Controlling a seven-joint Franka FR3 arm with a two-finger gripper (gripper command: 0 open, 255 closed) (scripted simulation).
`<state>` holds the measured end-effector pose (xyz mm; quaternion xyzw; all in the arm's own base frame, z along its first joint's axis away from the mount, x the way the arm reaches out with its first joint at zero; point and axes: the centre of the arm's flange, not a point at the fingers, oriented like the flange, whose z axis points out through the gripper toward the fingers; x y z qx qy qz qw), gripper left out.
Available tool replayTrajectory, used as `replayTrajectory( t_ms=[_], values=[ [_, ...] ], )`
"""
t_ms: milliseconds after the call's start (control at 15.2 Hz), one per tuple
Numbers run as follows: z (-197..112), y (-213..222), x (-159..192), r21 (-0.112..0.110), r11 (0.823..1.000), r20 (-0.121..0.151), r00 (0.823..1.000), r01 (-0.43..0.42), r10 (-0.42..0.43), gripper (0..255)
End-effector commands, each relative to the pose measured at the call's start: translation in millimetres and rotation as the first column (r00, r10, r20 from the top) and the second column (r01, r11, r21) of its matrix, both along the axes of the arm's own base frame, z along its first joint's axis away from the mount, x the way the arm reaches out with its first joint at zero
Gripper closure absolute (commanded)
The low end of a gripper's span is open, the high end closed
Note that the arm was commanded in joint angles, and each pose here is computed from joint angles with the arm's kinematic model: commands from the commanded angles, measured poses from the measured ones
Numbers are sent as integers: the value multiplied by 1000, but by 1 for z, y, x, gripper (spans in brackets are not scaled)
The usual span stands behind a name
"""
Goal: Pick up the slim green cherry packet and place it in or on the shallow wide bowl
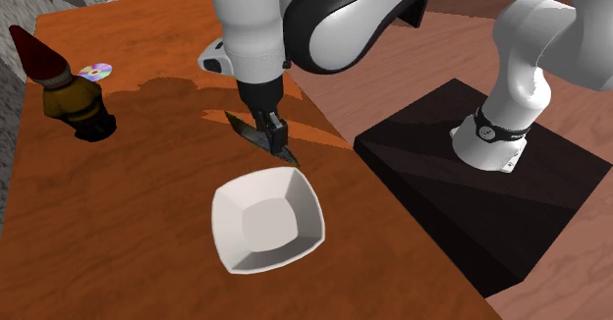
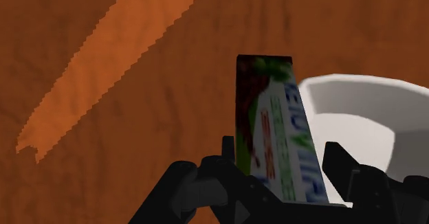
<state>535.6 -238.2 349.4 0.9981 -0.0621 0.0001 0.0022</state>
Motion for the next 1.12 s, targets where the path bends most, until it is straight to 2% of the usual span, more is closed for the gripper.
replayTrajectory(
  t_ms=[0, 462, 1056],
  values=[
    [1, 21, 16, 1, 1000, 1, 1000, 1, -1, 255],
    [4, 96, 75, 1, 1000, 1, 1000, 1, -1, 255],
    [-44, 96, 75, 1, 1000, 1, 1000, 1, -1, 255]
  ],
)
